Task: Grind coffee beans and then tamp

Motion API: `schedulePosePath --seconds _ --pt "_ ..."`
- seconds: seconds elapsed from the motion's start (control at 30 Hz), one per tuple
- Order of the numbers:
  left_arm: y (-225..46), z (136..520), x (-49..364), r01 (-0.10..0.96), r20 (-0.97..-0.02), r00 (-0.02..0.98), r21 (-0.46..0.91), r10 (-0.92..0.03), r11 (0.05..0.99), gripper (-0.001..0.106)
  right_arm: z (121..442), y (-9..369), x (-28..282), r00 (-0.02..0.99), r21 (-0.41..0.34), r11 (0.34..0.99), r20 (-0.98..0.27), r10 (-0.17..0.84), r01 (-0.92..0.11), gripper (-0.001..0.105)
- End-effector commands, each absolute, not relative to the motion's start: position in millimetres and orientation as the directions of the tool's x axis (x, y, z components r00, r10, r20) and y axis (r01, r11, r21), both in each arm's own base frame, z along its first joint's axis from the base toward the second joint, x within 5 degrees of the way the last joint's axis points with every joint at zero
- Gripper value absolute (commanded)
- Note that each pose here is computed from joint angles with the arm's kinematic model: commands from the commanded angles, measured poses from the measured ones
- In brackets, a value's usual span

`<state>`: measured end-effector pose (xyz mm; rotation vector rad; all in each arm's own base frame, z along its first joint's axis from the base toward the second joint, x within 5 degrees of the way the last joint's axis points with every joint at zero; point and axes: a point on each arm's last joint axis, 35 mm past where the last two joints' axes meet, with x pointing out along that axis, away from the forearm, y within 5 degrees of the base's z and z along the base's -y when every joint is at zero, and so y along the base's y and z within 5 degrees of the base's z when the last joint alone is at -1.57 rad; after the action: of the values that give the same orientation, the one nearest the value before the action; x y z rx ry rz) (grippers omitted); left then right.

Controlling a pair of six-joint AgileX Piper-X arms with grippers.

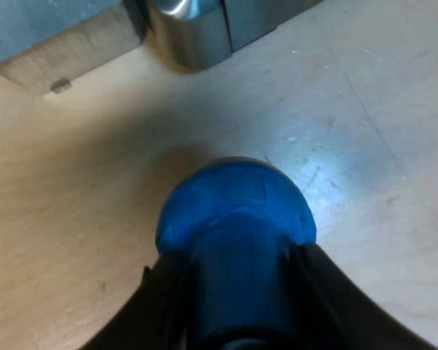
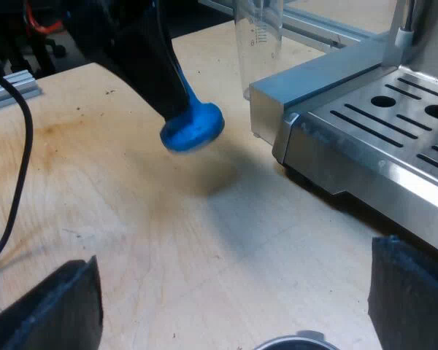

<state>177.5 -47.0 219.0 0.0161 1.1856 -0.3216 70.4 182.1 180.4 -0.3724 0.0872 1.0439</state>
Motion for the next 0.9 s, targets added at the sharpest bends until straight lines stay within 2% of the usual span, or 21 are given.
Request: schedulePosePath --seconds 0.03,0.23,0.47,0.57,0.63,0.67,0.7,0.73,0.8,0.83,0.87,0.9 --pt "-48.3 212.4 182.3 0.265 -0.905 0.347 -0.156 -0.245 0.952 0.000 183.9 182.9 70.8 0.504 -0.268 0.444 -0.228 0.833 -0.855 0.076" --pt "-51.2 195.4 194.8 0.258 -0.923 0.306 -0.158 -0.236 0.953 0.000 183.1 182.7 70.7 0.503 -0.261 0.445 -0.236 0.831 -0.857 0.076" --pt "-52.5 178.8 200.0 0.246 -0.947 0.232 -0.162 -0.221 0.956 0.000 174.7 180.4 69.9 0.496 -0.271 0.424 -0.311 0.811 -0.864 0.076" --pt "-54.2 178.8 199.6 0.256 -0.939 0.217 -0.209 -0.267 0.944 0.000 173.9 180.1 69.8 0.495 -0.272 0.422 -0.318 0.809 -0.865 0.076" --pt "-54.7 179.1 199.9 0.265 -0.935 0.217 -0.220 -0.280 0.939 0.004 173.9 180.1 69.8 0.495 -0.272 0.422 -0.318 0.809 -0.865 0.076" --pt "-54.8 179.2 200.3 0.267 -0.934 0.221 -0.219 -0.281 0.938 0.012 173.9 180.2 69.7 0.493 -0.272 0.421 -0.318 0.810 -0.866 0.076" --pt "-54.8 179.2 200.4 0.267 -0.934 0.221 -0.219 -0.281 0.938 0.013 173.9 180.2 69.7 0.493 -0.272 0.421 -0.318 0.810 -0.866 0.076" --pt "-54.9 179.3 200.7 0.267 -0.933 0.224 -0.219 -0.281 0.938 0.024 173.9 180.2 69.7 0.492 -0.271 0.419 -0.318 0.811 -0.866 0.076" --pt "-54.8 179.3 200.7 0.267 -0.934 0.225 -0.216 -0.278 0.939 0.058 173.9 180.3 69.6 0.488 -0.267 0.417 -0.318 0.813 -0.869 0.076" --pt "-54.8 179.3 200.7 0.267 -0.934 0.225 -0.216 -0.278 0.939 0.066 173.9 180.3 69.6 0.488 -0.262 0.419 -0.318 0.813 -0.869 0.076" --pt "-54.7 179.3 200.7 0.266 -0.934 0.225 -0.214 -0.276 0.940 0.079 173.9 180.3 69.6 0.488 -0.252 0.424 -0.318 0.813 -0.870 0.076" --pt "-54.7 179.3 200.7 0.266 -0.934 0.225 -0.213 -0.276 0.940 0.085 173.9 180.3 69.6 0.488 -0.251 0.424 -0.318 0.813 -0.870 0.076"
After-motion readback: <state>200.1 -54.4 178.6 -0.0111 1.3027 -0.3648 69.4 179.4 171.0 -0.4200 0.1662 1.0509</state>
